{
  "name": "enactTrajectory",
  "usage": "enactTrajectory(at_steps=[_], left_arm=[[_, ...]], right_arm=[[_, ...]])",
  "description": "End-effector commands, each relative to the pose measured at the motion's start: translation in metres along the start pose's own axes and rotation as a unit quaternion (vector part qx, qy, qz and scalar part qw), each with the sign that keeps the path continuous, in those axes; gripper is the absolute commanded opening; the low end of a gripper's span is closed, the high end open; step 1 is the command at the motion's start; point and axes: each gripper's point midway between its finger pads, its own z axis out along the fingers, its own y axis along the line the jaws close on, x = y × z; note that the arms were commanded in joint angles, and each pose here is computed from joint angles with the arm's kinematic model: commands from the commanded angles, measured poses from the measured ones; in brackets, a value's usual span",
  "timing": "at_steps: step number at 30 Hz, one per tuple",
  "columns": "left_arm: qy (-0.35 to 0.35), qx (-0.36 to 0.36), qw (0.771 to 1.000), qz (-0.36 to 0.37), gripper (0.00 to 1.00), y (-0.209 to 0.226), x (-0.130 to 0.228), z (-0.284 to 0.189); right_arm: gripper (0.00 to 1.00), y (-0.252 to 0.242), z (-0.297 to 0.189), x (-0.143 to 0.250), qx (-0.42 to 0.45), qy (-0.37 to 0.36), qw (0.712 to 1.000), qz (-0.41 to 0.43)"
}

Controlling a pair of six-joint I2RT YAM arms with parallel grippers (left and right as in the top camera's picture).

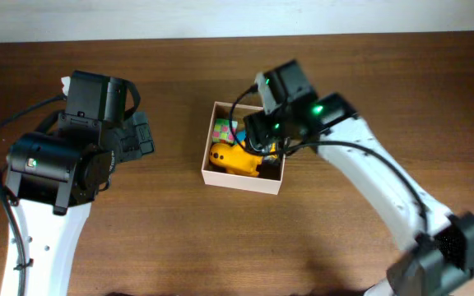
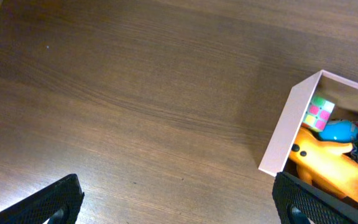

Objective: Pack container

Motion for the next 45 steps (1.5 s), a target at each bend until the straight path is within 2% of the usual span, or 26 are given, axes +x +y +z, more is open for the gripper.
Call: enactTrajectory(at_steps=[1,2,5,6,12,16,19,25,28,33,38,45], left_arm=[[0.0,-0.001,1.0,-0.005,0.99,0.001,0.0,0.0],[0.0,-0.001,1.0,-0.005,0.99,0.001,0.0,0.0],[0.0,-0.001,1.0,-0.005,0.99,0.001,0.0,0.0],[0.0,-0.001,1.0,-0.005,0.99,0.001,0.0,0.0],[0.0,-0.001,1.0,-0.005,0.99,0.001,0.0,0.0],[0.0,-0.001,1.0,-0.005,0.99,0.001,0.0,0.0],[0.0,-0.001,1.0,-0.005,0.99,0.001,0.0,0.0],[0.0,-0.001,1.0,-0.005,0.99,0.001,0.0,0.0],[0.0,-0.001,1.0,-0.005,0.99,0.001,0.0,0.0],[0.0,-0.001,1.0,-0.005,0.99,0.001,0.0,0.0],[0.0,-0.001,1.0,-0.005,0.99,0.001,0.0,0.0],[0.0,-0.001,1.0,-0.005,0.99,0.001,0.0,0.0]], right_arm=[[0.96,0.021,-0.067,-0.026,-0.029,-0.049,0.998,-0.013],[0.99,0.028,-0.075,-0.025,-0.042,-0.045,0.998,-0.014],[0.99,0.051,-0.094,-0.024,-0.091,-0.039,0.995,-0.016],[0.99,0.07,-0.105,-0.025,-0.133,-0.04,0.99,-0.025],[0.99,0.114,-0.124,-0.012,-0.251,-0.014,0.967,-0.037],[0.99,0.099,-0.134,-0.029,-0.244,-0.062,0.966,-0.061],[0.99,0.087,-0.166,-0.044,-0.24,-0.133,0.956,-0.1],[0.99,0.055,-0.258,-0.037,-0.175,-0.255,0.94,-0.144],[0.99,0.028,-0.299,-0.019,-0.102,-0.295,0.942,-0.122],[0.99,-0.021,-0.332,0.014,0.036,-0.317,0.945,-0.069],[0.99,-0.051,-0.34,0.056,0.13,-0.323,0.937,-0.033],[0.99,-0.076,-0.307,0.114,0.194,-0.367,0.91,-0.003]])
